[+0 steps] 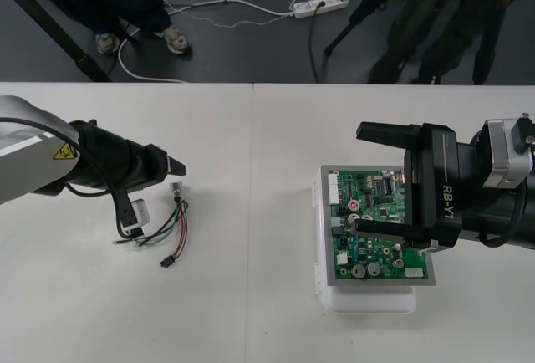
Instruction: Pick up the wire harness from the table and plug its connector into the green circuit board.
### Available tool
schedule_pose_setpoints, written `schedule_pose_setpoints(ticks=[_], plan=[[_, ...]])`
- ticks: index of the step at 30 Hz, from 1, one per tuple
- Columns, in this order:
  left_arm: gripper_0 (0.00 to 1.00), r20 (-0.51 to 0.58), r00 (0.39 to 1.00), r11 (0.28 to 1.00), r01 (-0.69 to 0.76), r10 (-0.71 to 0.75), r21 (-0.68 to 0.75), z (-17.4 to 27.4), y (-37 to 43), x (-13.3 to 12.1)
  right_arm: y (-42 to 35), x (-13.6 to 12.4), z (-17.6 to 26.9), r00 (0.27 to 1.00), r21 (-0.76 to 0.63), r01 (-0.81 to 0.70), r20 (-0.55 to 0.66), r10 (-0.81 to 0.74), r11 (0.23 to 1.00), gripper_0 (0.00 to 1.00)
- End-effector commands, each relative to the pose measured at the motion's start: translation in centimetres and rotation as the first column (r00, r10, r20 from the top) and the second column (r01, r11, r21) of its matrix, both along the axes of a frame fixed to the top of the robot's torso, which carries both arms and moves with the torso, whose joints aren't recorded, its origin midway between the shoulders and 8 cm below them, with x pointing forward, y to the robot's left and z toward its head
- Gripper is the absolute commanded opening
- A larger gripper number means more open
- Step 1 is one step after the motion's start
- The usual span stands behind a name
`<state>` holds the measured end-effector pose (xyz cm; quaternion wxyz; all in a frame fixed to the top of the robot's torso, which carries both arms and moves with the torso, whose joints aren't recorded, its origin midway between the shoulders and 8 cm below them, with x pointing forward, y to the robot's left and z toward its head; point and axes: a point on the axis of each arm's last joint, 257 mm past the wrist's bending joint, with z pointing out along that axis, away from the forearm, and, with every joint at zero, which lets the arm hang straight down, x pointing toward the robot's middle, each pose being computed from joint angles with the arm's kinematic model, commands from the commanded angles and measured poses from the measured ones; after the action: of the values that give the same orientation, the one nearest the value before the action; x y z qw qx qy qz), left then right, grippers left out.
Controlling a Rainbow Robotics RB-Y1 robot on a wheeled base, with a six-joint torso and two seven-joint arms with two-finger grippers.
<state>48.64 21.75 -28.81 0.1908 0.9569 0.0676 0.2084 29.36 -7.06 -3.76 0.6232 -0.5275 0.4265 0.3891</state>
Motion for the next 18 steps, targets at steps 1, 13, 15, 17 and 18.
schedule_pose_setpoints(ticks=[1, 13, 15, 17, 18], plan=[[1.00, 0.160, 0.984, 0.997, 0.082, -0.082, 0.007, 1.4, -1.3, 3.3, 0.4, -0.7, 0.3, 0.998, -0.011, 0.003, 0.067, -0.002, 1.000, 1.00], [1.00, 0.203, 0.972, 0.993, 0.119, -0.120, 0.020, -1.0, -2.8, 4.3, 0.2, -0.7, 0.1, 0.997, -0.020, 0.003, 0.076, -0.002, 1.000, 1.00], [1.00, 0.209, 0.969, 0.992, 0.128, -0.130, 0.025, -1.1, -3.2, 4.4, 0.1, -0.6, 0.1, 0.997, -0.021, 0.004, 0.074, -0.002, 1.000, 1.00], [1.00, 0.213, 0.966, 0.989, 0.142, -0.145, 0.031, -1.3, -3.6, 4.4, 0.1, -0.6, 0.0, 0.997, -0.022, 0.005, 0.076, -0.003, 1.000, 1.00], [1.00, 0.214, 0.965, 0.989, 0.148, -0.151, 0.032, -1.3, -3.8, 4.3, 0.2, -0.7, 0.0, 0.997, -0.021, 0.002, 0.075, -0.001, 1.000, 1.00]])
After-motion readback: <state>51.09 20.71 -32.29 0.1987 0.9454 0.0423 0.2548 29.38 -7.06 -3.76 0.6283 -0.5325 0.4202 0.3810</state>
